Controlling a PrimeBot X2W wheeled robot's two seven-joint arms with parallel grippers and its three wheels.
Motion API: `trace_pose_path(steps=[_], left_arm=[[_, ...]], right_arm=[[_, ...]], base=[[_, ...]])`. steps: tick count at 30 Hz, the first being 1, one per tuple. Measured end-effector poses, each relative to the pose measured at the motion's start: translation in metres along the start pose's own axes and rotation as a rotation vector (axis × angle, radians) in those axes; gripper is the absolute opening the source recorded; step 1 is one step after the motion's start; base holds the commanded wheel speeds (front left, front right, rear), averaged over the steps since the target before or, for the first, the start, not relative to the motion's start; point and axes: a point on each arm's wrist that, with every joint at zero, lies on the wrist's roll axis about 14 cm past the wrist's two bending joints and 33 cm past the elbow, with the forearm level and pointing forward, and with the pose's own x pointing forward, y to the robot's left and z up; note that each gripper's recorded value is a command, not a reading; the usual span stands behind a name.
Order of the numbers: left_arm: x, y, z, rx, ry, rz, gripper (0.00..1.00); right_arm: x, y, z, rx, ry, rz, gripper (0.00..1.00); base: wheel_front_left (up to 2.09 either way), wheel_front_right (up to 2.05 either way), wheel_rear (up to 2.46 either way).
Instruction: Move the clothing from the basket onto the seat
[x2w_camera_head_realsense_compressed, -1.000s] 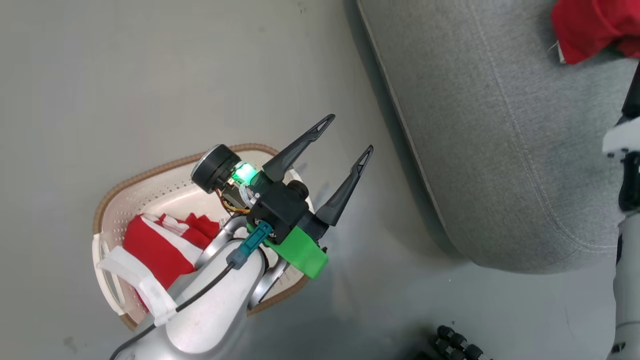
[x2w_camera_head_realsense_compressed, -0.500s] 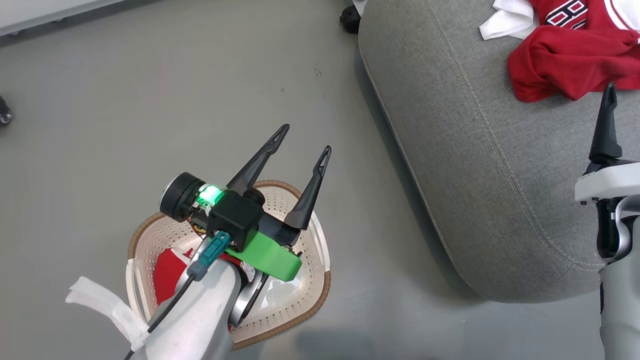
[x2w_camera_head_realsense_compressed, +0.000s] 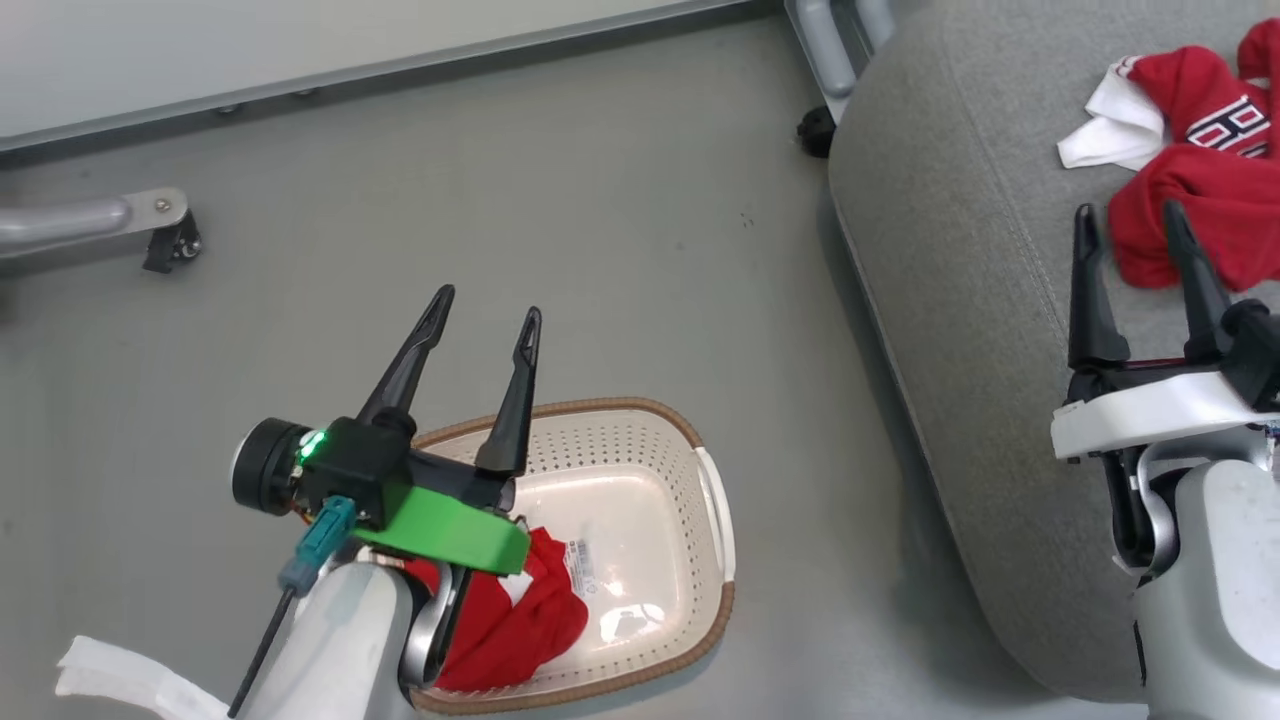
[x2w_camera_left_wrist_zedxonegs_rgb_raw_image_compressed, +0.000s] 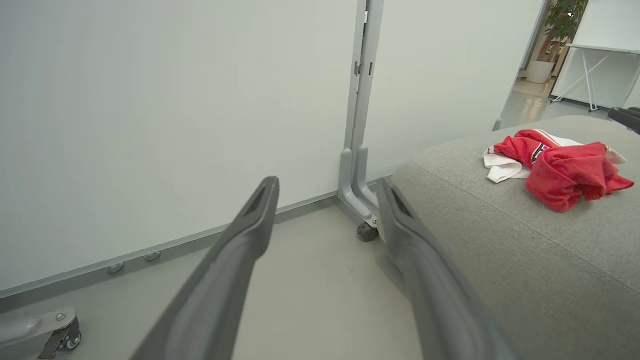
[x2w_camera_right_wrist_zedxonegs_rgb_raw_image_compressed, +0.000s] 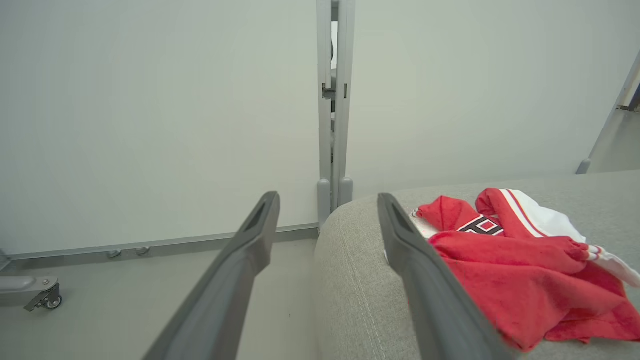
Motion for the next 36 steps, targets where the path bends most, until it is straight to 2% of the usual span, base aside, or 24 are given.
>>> trace_pose_path(steps=[10, 17, 24, 36], left_arm=[[-0.059, 0.065, 0.016, 0.022, -0.008, 0.274, 1.0], [-0.104, 0.092, 0.022, 0.025, -0.01, 0.416, 1.0], [-0.132, 0.098, 0.028, 0.028, -0.024, 0.476, 1.0], [-0.144, 0.098, 0.044, 0.058, -0.065, 0.493, 1.0]], right_arm=[[-0.012, 0.067, 0.006, 0.056, -0.01, 0.167, 1.0], [-0.036, 0.097, 0.007, 0.08, 0.002, 0.245, 1.0], [-0.059, 0.11, 0.013, 0.087, 0.0, 0.285, 1.0], [-0.084, 0.113, 0.019, 0.109, -0.002, 0.301, 1.0]], base=[[0.0, 0.0, 0.0], [0.0, 0.0, 0.0], [0.0, 0.0, 0.0], [0.0, 0.0, 0.0]])
